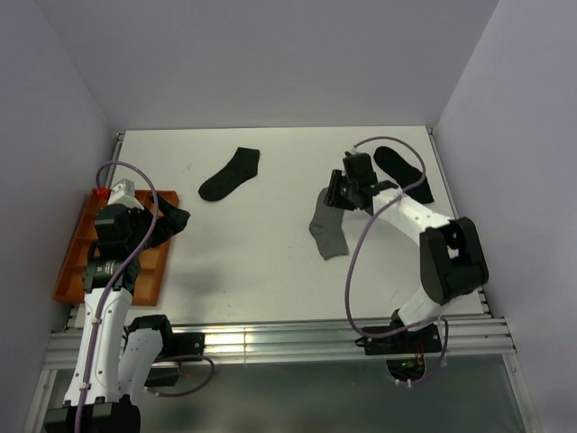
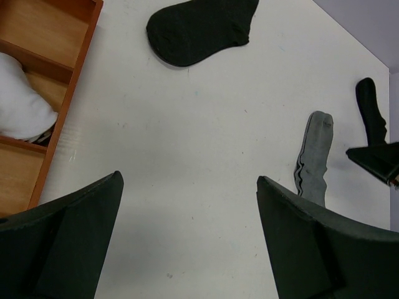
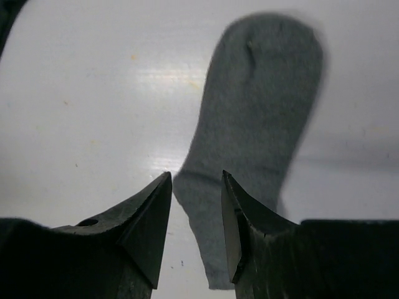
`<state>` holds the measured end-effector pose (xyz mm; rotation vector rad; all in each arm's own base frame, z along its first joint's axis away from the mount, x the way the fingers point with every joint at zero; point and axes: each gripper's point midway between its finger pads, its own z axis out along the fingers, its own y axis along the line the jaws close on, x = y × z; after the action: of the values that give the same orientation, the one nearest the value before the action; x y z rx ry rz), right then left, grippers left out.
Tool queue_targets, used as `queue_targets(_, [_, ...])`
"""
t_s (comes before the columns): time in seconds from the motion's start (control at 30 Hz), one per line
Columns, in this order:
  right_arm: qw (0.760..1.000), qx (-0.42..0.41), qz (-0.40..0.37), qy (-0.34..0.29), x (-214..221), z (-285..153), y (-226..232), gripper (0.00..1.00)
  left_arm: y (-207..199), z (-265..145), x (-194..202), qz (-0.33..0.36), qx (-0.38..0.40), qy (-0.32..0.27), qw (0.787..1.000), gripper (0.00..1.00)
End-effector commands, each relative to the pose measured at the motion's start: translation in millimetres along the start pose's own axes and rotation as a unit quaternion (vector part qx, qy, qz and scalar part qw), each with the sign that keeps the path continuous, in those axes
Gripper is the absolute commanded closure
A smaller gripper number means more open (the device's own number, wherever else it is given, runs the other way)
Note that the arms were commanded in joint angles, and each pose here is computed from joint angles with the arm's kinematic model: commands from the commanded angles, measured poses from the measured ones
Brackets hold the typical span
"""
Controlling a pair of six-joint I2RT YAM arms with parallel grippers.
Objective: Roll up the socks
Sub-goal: Adjust the sock at the center of the board.
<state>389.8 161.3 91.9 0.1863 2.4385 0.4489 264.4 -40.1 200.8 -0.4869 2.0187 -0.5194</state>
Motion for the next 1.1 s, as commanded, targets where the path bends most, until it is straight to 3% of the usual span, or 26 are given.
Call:
queue_targets(0.0, [0.998, 0.058, 0.02, 0.035, 52, -7, -38, 0.55, -5, 1, -6, 0.015, 0.017, -0.011, 1.0, 0.06])
queue_targets(0.33, [0.992, 0.07, 0.027, 0.098, 126, -14, -51, 0.57, -5, 0, -6, 0.016, 0.017, -0.013, 1.0, 0.06])
queue_targets(0.53, [0.989, 0.049, 0.043, 0.133, 171, -7, -4, 0.59, -4, 0, -6, 0.014, 0.015, -0.011, 1.0, 0.06])
queue_targets(0.67, [0.989, -0.017, 0.039, 0.14, 187, -12, 54, 0.59, -4, 0, -6, 0.014, 0.015, -0.013, 1.0, 0.06])
queue_targets(0.8, [0.986, -0.079, -0.052, 0.138, 180, -22, 109, 0.58, -4, 0, -6, 0.014, 0.015, -0.011, 1.0, 0.06])
queue_targets(0.93, [0.98, -0.098, -0.142, 0.101, 172, -34, 128, 0.57, -5, 0, -6, 0.014, 0.016, -0.012, 1.0, 0.06])
queue_targets(1.07, [0.965, -0.103, -0.233, 0.066, 170, -40, 126, 0.45, -4, 1, -5, 0.013, 0.015, -0.01, 1.0, 0.06])
